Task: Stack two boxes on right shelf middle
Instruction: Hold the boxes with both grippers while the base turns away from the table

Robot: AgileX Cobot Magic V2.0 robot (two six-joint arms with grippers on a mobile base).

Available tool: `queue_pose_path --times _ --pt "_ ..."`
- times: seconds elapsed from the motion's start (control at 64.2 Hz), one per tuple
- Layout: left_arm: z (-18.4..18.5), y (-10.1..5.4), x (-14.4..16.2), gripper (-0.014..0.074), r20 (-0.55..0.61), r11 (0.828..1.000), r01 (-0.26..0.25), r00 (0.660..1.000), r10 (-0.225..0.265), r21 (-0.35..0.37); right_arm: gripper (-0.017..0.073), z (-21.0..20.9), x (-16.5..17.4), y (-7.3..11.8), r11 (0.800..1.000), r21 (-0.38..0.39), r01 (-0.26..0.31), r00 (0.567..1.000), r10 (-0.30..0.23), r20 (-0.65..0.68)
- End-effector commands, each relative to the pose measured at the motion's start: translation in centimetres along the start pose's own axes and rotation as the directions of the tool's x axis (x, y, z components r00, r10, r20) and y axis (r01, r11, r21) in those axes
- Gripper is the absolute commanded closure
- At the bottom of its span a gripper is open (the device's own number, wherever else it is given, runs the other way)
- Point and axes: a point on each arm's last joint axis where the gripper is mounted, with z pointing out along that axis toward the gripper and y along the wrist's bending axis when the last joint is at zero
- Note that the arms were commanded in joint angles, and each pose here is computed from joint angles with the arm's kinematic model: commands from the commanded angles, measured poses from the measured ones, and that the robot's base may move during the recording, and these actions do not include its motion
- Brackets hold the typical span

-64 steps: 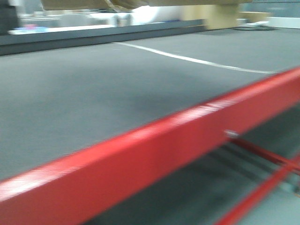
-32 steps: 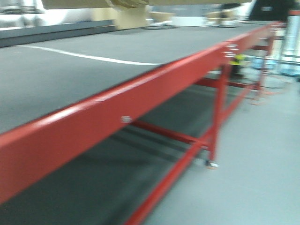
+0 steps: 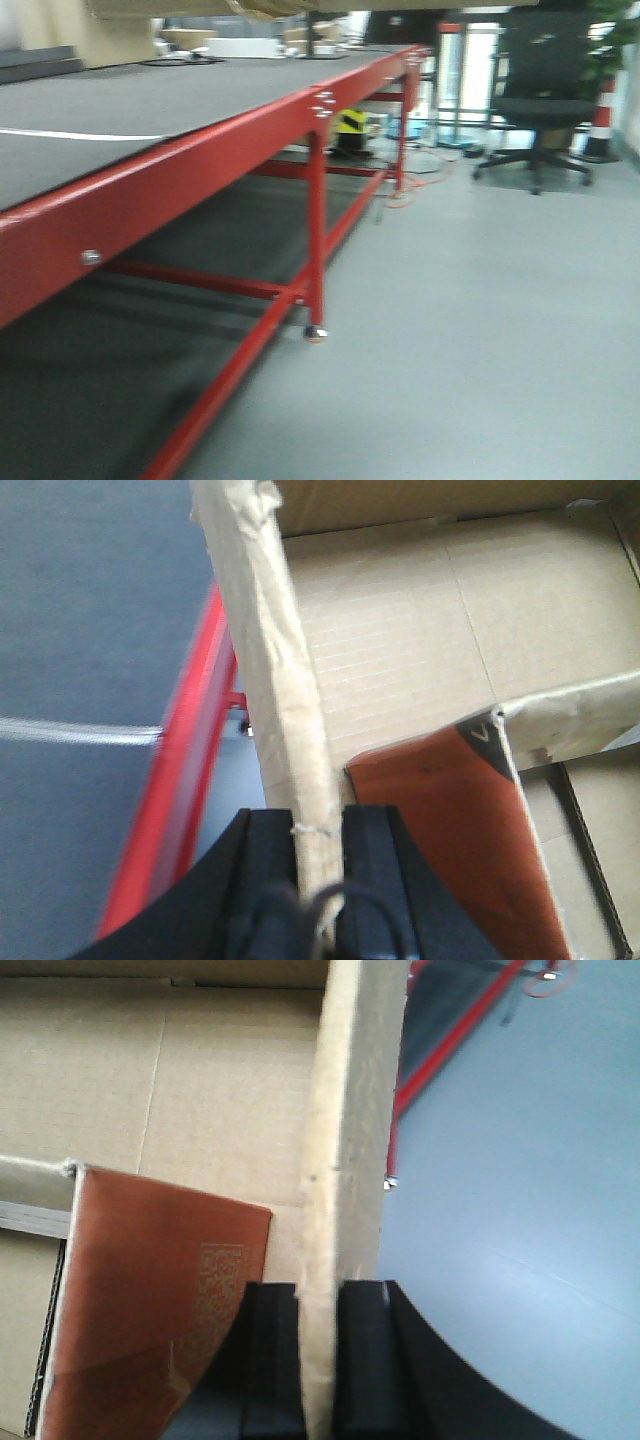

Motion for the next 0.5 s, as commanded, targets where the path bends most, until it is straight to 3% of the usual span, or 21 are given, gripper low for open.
queue_pose_path --times 0.0,0.483 --pt "-0.82 0.36 -0.72 0.0705 0.067 0.999 -0.031 0.997 0.033 -0.033 0.0713 -1.17 -0.78 -0.34 0.999 0.035 0.014 0.997 -0.017 0.08" --pt "-0.82 0.36 -0.72 0.0705 0.067 0.999 -0.031 0.997 0.033 -0.033 0.0713 -1.17 -0.78 -0.34 0.999 0.035 0.014 0.997 -0.017 0.08"
